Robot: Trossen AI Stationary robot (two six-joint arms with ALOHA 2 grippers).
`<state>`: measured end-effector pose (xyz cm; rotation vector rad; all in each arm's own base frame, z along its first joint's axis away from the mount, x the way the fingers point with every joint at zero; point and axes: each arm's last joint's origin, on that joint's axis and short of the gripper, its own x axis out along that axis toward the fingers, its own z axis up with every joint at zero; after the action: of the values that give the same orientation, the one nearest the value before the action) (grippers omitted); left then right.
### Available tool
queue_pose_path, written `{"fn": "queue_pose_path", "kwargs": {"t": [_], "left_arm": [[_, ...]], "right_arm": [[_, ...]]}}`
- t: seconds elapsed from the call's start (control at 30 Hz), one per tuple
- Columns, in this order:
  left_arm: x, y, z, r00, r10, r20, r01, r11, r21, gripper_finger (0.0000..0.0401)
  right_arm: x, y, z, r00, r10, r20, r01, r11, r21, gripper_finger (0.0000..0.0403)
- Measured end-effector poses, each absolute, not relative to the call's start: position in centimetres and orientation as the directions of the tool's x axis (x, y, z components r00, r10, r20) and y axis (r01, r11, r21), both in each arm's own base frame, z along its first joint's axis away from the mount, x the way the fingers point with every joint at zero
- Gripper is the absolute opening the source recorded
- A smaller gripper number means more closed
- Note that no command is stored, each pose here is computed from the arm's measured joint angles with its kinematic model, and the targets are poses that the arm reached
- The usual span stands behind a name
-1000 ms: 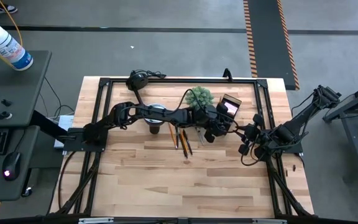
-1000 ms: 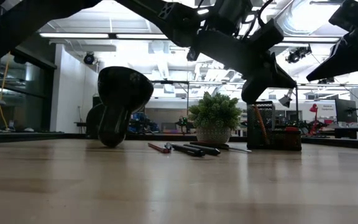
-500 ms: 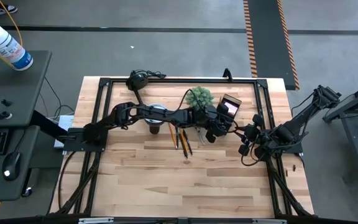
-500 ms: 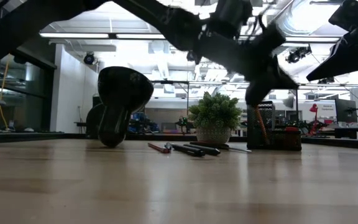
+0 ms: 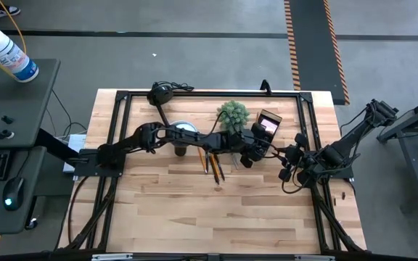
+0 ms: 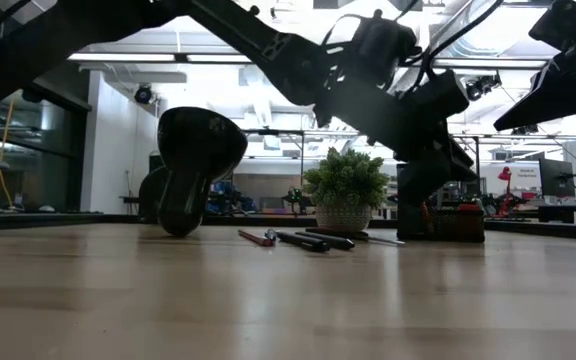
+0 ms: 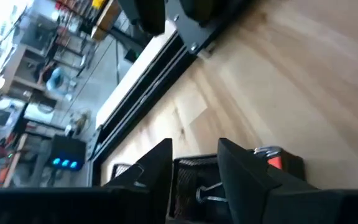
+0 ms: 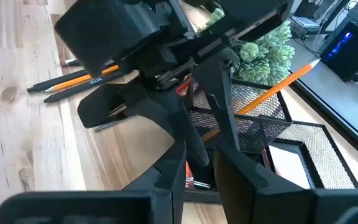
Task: Pick and place office supplies into organizer
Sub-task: Put the black scissors into the desk organizer
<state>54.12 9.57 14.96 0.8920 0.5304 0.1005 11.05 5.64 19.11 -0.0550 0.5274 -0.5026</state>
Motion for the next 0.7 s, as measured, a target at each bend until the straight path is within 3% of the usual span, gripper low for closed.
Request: {"fn": "queue_pose_path", "kwargs": {"t": [0.37, 0.7], "left_arm": [[53.9, 4.6, 17.3, 0.829, 0.375, -0.414, 0.187, 0.512, 0.838, 0.0117], [51.8, 0.2, 18.7, 0.708, 0.384, -0.593, 0.29, 0.608, 0.739, 0.0108]], "right_arm": [[11.1, 5.6, 19.1, 0.746, -0.475, -0.466, 0.447, 0.877, -0.178, 0.0074], [11.3, 5.9, 19.3, 0.763, -0.451, -0.464, 0.441, 0.887, -0.137, 0.0074]]}}
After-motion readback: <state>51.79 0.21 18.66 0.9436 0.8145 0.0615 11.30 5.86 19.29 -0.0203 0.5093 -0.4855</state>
